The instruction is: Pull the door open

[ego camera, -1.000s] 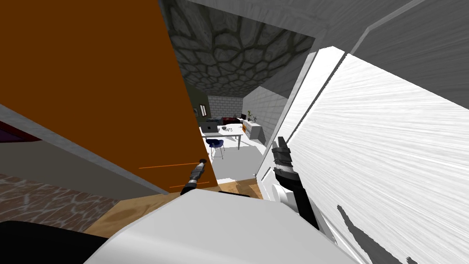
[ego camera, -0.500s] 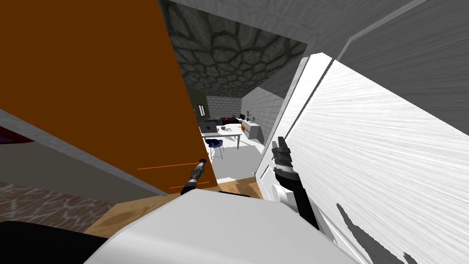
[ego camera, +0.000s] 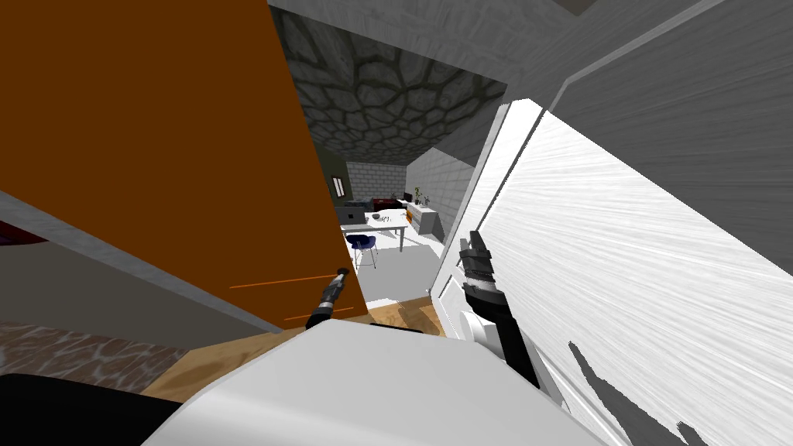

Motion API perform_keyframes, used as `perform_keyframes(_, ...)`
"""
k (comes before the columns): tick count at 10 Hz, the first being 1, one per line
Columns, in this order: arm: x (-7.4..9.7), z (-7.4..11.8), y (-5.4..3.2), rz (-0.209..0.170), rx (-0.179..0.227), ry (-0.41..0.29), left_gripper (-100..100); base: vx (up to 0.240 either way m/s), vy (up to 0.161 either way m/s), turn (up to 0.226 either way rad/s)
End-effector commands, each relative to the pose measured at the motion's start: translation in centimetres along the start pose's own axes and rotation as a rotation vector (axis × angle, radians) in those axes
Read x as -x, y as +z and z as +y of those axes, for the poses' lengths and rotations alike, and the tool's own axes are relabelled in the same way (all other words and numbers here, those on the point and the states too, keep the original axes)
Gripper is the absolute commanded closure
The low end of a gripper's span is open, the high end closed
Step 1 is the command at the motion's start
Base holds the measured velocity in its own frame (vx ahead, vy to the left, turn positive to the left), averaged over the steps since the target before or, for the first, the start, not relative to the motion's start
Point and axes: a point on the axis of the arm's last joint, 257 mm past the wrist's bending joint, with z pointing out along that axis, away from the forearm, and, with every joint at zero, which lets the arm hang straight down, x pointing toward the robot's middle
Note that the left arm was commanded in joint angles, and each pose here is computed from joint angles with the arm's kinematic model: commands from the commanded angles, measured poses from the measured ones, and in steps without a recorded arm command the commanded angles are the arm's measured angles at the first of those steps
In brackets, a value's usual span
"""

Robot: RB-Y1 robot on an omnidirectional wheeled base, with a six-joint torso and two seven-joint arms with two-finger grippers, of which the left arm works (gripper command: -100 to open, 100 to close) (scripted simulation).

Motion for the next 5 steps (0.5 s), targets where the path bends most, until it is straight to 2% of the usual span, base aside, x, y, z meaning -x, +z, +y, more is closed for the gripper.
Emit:
perform_keyframes(1, -0.05, -0.09, 0.01, -0.002, 0.002, -0.054, 100, -0.026, 0.010, -0.038)
perform_keyframes(2, 0.03, -0.05, 0.07, -0.006, 0.005, -0.090, 100, -0.042, 0.013, -0.063)
perform_keyframes(3, 0.03, -0.05, 0.07, -0.006, 0.005, -0.098, 100, -0.032, 0.012, -0.033)
perform_keyframes(5, 0.18, 0.04, 0.20, -0.013, 0.009, -0.176, 100, -0.039, 0.012, -0.062)
